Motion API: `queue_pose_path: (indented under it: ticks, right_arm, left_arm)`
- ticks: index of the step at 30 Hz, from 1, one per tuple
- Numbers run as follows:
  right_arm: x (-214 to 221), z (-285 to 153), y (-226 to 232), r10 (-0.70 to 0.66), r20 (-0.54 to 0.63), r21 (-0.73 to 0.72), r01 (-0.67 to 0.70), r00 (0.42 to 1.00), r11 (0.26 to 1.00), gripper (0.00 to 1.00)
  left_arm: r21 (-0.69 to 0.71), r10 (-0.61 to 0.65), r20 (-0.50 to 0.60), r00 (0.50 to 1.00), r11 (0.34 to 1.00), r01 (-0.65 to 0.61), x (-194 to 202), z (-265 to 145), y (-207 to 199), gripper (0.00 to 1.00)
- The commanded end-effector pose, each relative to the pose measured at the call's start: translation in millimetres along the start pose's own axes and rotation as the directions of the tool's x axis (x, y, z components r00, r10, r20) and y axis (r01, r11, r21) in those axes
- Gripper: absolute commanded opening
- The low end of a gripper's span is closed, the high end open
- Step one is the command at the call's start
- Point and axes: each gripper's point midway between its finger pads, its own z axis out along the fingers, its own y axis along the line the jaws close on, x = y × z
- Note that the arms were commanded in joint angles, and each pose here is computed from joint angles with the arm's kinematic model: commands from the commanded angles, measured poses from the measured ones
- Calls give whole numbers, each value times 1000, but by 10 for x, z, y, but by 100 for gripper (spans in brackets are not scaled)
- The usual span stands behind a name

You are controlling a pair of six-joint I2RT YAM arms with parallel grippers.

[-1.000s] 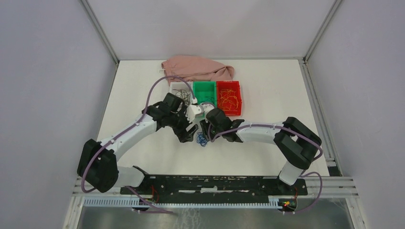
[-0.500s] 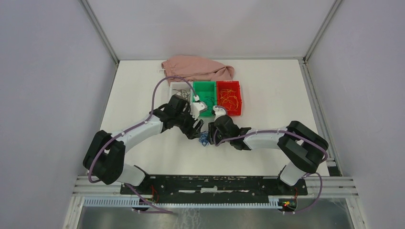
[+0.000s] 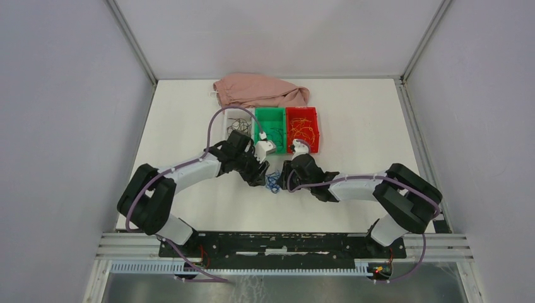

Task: Untangle the cables
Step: Untie the cable.

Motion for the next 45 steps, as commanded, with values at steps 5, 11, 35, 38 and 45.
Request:
queue_pose_path:
  ticks: [5, 11, 35, 38, 45]
  right_arm:
    - [-366, -174, 173, 89, 111, -91, -79, 990, 993, 34]
    - [-326, -180, 199, 89, 91, -109, -78, 992, 991, 34]
    - [-395, -360, 179, 117, 108, -142, -101, 987, 985, 33]
    - [-415, -387, 144, 117, 115, -137, -101, 986, 985, 34]
    - [-470, -421, 87, 115, 126, -130, -99, 985, 987, 35]
  left_arm:
    - [8, 27, 48, 999, 1000, -27, -112, 73, 0, 55]
    - [33, -7, 59, 998, 999, 5, -170, 167, -47, 55]
    - [-44, 31, 86, 996, 999, -28, -391, 174, 79, 3]
    - [-26, 54, 98, 994, 998, -51, -466, 61, 7, 3]
    - [-28, 82, 92, 992, 996, -80, -510, -43, -22, 3]
